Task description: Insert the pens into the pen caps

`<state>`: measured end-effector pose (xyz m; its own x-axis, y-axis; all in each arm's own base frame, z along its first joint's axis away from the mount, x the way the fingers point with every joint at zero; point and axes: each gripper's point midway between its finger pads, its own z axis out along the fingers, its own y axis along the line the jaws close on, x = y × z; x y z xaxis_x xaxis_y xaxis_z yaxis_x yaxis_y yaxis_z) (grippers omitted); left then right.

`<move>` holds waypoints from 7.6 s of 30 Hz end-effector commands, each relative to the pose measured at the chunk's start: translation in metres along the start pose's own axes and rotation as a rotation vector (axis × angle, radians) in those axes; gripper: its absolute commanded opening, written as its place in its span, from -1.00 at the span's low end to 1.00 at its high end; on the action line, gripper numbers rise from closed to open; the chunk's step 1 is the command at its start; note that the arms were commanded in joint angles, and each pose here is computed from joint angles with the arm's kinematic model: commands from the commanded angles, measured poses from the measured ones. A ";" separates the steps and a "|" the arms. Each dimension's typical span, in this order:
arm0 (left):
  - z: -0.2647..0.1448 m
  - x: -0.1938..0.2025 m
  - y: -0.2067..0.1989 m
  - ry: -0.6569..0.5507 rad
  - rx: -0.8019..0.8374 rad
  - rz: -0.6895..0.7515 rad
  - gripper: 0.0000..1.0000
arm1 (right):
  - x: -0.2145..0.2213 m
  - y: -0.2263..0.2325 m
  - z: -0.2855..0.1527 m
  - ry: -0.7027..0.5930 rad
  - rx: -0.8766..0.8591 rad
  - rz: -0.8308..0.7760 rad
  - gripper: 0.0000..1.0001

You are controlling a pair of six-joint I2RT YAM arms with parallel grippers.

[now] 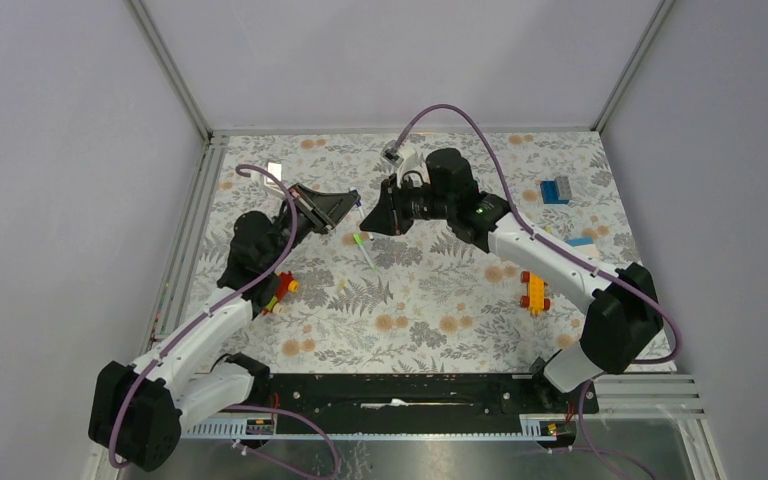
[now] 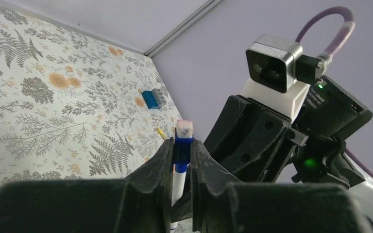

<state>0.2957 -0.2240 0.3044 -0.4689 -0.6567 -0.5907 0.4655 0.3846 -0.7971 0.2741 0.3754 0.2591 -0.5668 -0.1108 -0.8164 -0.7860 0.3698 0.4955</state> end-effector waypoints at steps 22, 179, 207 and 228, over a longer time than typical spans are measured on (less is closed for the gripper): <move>-0.029 0.087 0.028 0.393 -0.136 -0.080 -1.00 | -0.111 -0.033 -0.026 -0.363 0.332 -0.102 -1.00; -0.137 0.016 0.080 0.238 -0.655 0.477 0.98 | 0.183 -0.390 -0.294 0.219 1.325 0.666 -0.56; -0.135 0.018 0.085 0.259 -0.671 0.480 0.98 | 0.168 -0.254 -0.106 0.273 0.889 0.486 -1.00; -0.134 0.020 0.086 0.271 -0.669 0.480 0.98 | 0.187 -0.209 -0.115 0.395 0.859 0.436 -0.07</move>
<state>0.2190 -0.1138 0.1966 -0.5737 -0.1828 -0.7984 0.1336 0.9408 -0.3114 0.3194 0.1742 0.0309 -0.9194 -0.0078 -0.3931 -0.1130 0.9629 0.2452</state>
